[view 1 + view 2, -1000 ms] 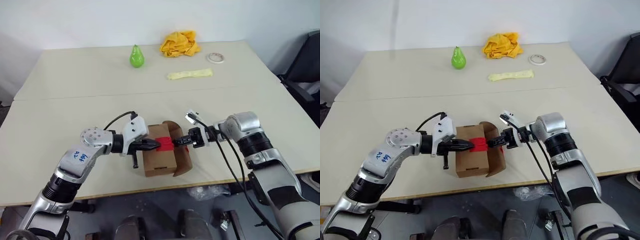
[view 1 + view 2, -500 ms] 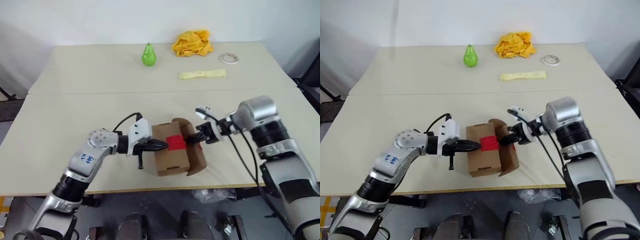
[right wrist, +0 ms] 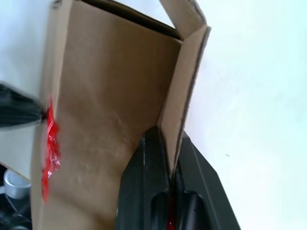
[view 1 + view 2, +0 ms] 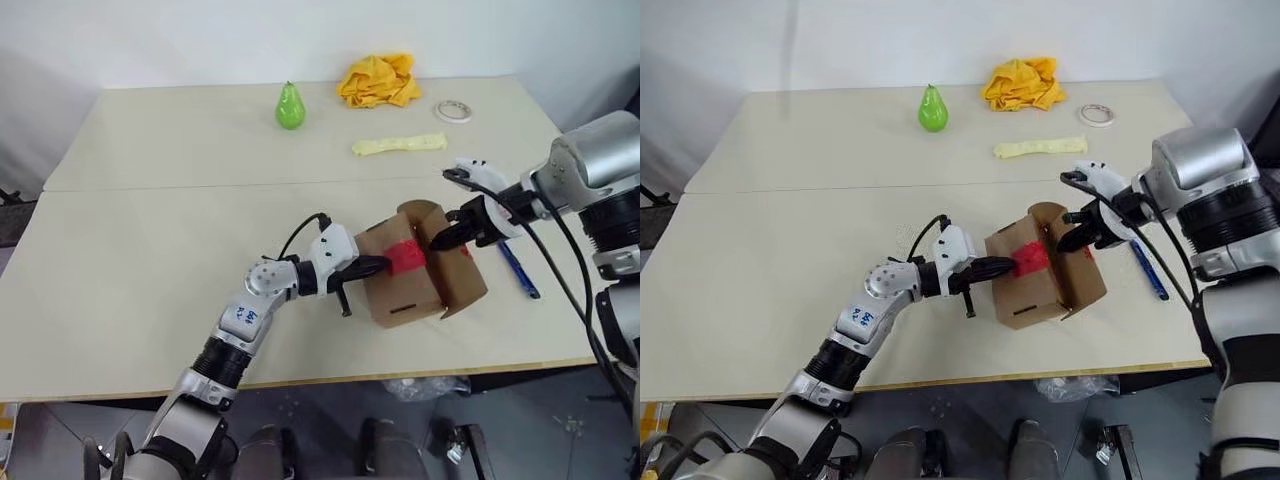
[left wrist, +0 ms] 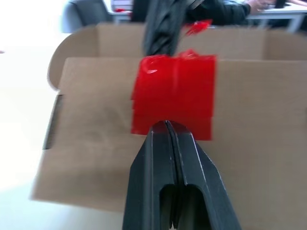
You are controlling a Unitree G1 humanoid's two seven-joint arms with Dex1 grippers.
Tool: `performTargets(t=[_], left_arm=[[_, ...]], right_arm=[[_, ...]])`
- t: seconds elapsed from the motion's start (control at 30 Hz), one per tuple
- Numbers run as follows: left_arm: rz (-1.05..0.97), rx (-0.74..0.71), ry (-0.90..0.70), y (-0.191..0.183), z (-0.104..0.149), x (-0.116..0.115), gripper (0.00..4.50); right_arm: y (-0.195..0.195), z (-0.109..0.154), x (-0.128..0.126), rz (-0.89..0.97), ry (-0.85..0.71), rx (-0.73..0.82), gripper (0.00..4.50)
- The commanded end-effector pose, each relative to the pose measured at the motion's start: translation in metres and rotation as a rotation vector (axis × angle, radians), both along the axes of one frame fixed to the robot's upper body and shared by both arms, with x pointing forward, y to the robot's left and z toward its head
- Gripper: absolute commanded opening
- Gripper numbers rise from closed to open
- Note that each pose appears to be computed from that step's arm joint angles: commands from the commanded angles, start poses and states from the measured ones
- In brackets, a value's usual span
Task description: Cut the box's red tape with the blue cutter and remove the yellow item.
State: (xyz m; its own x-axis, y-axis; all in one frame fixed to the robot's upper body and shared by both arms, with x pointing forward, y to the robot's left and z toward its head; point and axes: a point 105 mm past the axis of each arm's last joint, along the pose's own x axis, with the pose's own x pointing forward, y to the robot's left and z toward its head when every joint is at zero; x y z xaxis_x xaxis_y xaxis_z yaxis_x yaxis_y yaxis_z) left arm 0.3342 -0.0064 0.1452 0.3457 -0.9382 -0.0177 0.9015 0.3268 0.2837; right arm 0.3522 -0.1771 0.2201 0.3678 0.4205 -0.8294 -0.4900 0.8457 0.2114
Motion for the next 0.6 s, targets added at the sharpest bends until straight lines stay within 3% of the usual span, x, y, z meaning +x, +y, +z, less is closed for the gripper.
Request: performTargets(t=[0.03,0.37,0.47,0.6], left_arm=[[0.049,0.051,0.062,0.005,-0.029,-0.001,0.0],[0.107,0.076,0.06,0.018,-0.037,-0.005,0.0],[0.174,0.133,-0.046,0.041,-0.02,0.004,0.0],[0.063,0.084,-0.009,0.053,0.018,-0.01,0.0]], right_arm=[[0.028,0.021,-0.01,0.142,-0.011,0.03,0.05],[0.055,0.019,-0.017,0.215,0.035,0.056,0.05],[0.055,0.006,-0.017,0.196,0.046,0.044,0.05],[0.052,0.004,-0.013,0.159,0.028,0.044,0.05]])
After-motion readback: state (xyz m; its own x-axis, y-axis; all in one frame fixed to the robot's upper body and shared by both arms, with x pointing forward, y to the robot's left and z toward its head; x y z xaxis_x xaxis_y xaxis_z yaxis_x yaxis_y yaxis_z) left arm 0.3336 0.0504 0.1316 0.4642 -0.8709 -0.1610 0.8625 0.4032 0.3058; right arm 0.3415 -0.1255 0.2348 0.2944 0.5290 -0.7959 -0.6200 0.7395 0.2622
